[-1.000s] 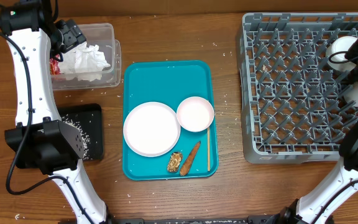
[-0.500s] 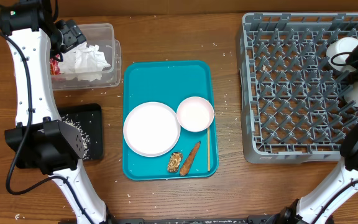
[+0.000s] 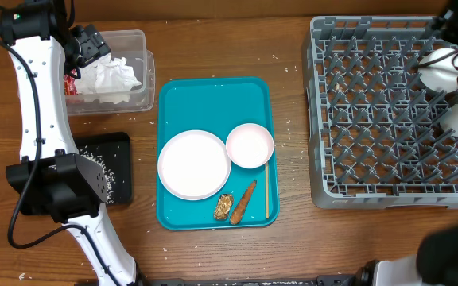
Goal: Sort waste into correct bins and load items into the dishwasher
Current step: 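Move the right gripper to the pink small bowl and grasp it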
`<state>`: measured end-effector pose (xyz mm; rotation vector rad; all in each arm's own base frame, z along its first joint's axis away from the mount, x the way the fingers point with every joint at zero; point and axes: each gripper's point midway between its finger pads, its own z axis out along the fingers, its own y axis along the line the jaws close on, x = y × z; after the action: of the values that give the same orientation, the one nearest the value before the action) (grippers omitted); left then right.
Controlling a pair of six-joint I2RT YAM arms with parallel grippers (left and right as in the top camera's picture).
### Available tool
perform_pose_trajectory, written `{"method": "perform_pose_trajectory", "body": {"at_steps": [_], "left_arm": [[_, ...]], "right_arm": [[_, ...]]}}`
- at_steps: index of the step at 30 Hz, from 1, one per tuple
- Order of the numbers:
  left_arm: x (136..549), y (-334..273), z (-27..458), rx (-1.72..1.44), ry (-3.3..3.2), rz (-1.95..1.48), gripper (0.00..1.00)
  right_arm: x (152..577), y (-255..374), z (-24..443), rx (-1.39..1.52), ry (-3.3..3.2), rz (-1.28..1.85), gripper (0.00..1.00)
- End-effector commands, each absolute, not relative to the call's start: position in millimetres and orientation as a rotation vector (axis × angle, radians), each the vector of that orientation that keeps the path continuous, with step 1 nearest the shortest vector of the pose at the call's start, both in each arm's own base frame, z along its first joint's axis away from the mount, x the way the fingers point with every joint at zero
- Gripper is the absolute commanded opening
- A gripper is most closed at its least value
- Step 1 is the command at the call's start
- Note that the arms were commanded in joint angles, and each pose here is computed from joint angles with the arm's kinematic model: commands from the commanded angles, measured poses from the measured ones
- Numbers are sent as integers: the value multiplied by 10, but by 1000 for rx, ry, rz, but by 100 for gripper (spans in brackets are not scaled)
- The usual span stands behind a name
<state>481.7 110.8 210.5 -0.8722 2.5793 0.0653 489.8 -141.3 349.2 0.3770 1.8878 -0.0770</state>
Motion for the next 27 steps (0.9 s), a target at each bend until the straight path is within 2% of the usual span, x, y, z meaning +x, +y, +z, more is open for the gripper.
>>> {"method": "perform_pose_trajectory", "body": {"at_steps": [1,5,10,12,14,19,25,27], "left_arm": [[4794,1072,2227,-874,2552,50,100],[4794,1072,2227,-874,2552,50,100],[4794,1072,2227,-874,2552,50,100],[4794,1072,2227,-874,2552,50,100],[4794,1072,2227,-875,2552,50,100],[4794,1072,2227,-875,2552,50,100],[4794,1072,2227,-874,2552,50,100],[4794,1072,2227,-874,2552,50,100]], "right_arm": [[4621,-239,3764,45,1933,357,100],[4148,773,3589,-193,2066,758,100],[3892,1463,3040,-304,2270,892,100],[3876,1650,2739,-273,2387,843,100],[3921,1793,2247,-149,2559,628,100],[3813,2255,1499,-274,2731,445,100],[3631,2620,919,-271,2874,421,100],[3578,2709,819,-224,2905,424,96]]}}
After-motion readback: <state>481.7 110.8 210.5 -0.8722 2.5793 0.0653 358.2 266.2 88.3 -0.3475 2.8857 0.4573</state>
